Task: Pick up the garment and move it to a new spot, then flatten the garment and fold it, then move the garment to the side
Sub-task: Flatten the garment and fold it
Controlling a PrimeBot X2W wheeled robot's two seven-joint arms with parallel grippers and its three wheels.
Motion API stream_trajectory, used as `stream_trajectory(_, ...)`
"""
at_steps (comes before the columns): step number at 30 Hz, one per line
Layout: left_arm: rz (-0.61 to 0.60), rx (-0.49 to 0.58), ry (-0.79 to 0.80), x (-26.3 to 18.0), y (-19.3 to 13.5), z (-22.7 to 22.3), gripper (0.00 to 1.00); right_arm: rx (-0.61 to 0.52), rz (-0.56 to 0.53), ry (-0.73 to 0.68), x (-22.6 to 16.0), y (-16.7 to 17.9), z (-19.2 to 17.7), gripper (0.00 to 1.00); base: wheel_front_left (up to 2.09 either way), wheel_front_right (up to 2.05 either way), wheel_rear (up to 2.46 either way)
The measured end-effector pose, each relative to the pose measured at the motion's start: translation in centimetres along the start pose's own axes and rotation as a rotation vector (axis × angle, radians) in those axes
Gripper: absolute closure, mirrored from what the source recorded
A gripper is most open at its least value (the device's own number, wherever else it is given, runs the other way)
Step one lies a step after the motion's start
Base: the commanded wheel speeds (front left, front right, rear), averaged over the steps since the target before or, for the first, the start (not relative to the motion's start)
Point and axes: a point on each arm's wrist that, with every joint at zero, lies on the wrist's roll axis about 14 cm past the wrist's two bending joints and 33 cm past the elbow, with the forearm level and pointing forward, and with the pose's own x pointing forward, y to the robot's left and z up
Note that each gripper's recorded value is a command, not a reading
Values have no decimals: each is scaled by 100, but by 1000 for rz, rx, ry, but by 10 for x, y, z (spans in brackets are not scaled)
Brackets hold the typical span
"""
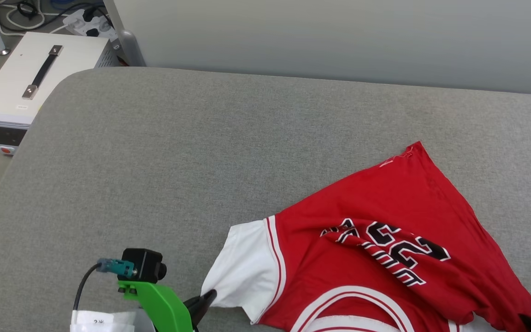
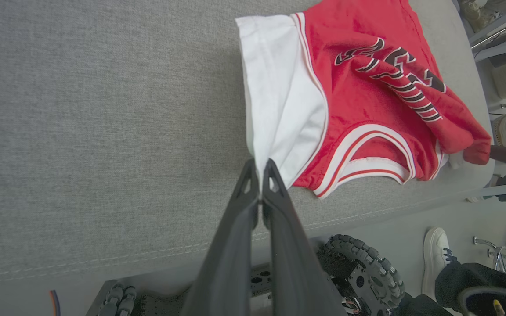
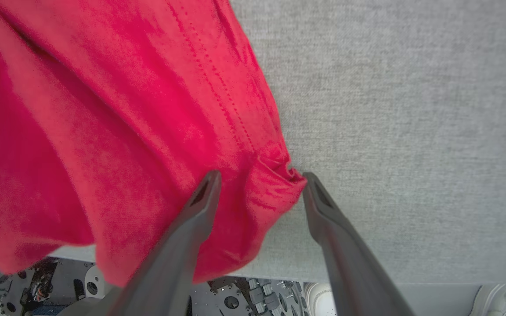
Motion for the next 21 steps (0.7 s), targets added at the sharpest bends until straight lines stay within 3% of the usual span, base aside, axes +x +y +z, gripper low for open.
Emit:
stream_trajectory(7,3,3,-11,-4,1,2,100,-102,50,-79,-19,20,51,0,0,0,0)
stream_trajectory(12,-3,15,-20,-2,-2,11,100,-194,85,-171,-31,43,109,0,0,0,0)
stream_trajectory(21,8,32,-35,15,1,27,100,-316,124,-189,-3,86,187,0,0,0,0)
